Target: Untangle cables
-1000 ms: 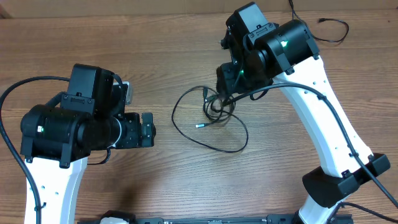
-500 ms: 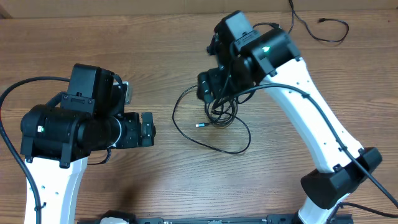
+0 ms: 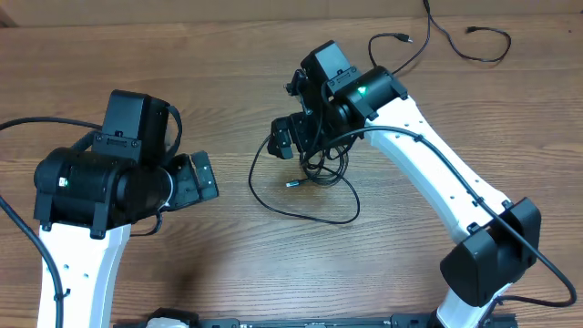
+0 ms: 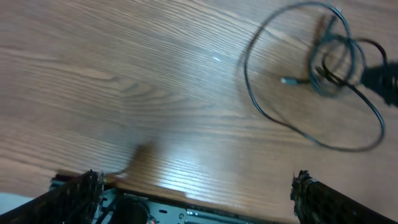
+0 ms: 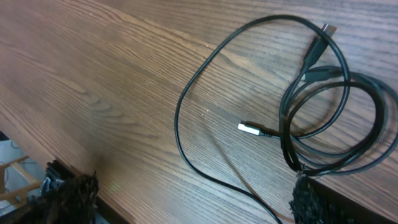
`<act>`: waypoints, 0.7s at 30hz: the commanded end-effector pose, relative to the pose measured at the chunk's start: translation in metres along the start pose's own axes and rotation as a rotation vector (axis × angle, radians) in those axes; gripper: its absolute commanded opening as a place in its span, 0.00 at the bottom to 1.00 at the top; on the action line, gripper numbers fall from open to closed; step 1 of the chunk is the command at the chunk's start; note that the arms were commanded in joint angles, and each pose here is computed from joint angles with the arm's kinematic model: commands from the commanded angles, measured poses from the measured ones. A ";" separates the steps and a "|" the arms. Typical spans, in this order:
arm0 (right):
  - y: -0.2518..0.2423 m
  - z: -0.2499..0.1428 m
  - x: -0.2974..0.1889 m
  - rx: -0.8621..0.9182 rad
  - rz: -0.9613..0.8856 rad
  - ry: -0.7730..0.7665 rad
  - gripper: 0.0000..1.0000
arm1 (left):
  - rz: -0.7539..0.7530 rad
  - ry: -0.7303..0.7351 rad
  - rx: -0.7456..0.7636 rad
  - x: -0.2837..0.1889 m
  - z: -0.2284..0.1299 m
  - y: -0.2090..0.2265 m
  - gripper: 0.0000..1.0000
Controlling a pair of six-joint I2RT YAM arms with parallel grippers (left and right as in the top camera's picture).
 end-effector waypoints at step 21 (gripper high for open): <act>-0.013 -0.012 0.059 0.164 0.028 -0.022 0.96 | 0.163 -0.073 -0.402 -0.004 0.028 0.077 1.00</act>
Point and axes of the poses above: each gripper's point midway between its finger pads, its own x axis out along the fingers, its own y axis along the line the jaws close on, z = x × y, the point moved 2 cm from there along -x, back along the fingers, and after that the axes turned 2 degrees about -x, right-handed, at the moved point
